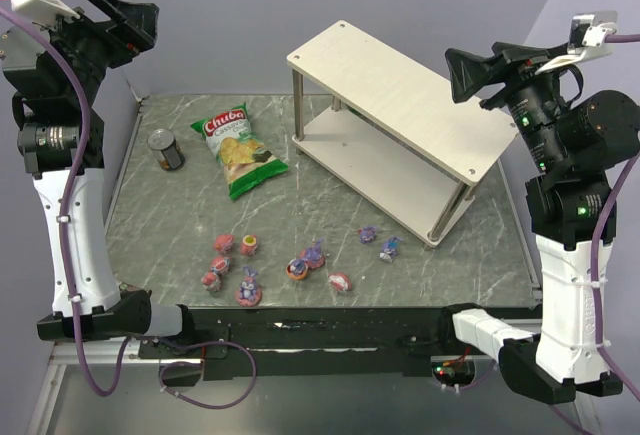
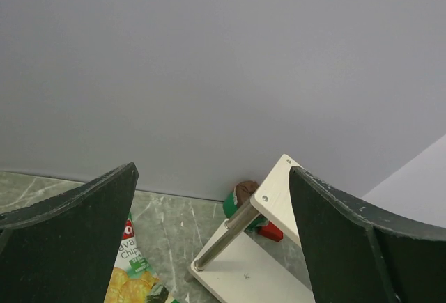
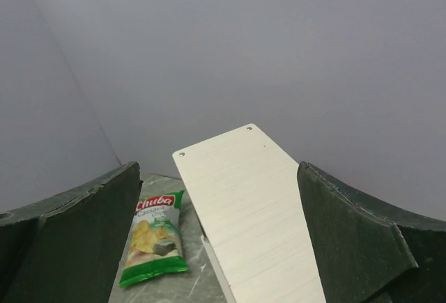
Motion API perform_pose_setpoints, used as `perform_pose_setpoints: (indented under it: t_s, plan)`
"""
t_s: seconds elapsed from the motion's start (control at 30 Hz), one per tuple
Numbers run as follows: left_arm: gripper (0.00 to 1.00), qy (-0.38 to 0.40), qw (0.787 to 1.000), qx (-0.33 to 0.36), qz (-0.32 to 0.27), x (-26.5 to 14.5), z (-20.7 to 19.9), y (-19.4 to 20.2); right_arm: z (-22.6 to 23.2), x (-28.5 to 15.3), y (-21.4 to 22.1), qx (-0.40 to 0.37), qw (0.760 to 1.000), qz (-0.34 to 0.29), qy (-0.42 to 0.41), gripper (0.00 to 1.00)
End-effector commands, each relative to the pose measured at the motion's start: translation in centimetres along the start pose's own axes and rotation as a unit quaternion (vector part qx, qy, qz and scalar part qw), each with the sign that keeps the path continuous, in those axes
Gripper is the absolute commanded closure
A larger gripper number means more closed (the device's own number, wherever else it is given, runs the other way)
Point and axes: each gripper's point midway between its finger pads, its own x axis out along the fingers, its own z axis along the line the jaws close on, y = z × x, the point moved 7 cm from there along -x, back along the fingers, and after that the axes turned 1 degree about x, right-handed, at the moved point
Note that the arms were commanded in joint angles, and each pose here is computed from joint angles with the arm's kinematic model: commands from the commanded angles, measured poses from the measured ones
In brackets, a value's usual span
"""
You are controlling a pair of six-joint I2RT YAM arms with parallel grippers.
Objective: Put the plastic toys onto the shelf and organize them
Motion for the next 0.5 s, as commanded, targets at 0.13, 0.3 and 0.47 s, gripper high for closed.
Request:
perform_pose_setpoints:
  t_s: [0.13,0.3,0.47]
  plan:
    - [0.04,0.001,1.000,-0.010,-0.001,0.2,0.4,0.5,0.3,-0.1,0.0,0.018,1.000,-0.004,-0.011,0.00]
    - [0.04,0.009,1.000,0.000,0.021,0.5,0.7,1.6,2.0,0.9,1.5,-0.007,0.991,0.065,-0.116,0.00]
    - [0.04,-0.006,0.999,-0.019,0.025,1.0,1.5,2.3,6.3,1.2,5.6,-0.042,0.966,0.101,-0.234,0.00]
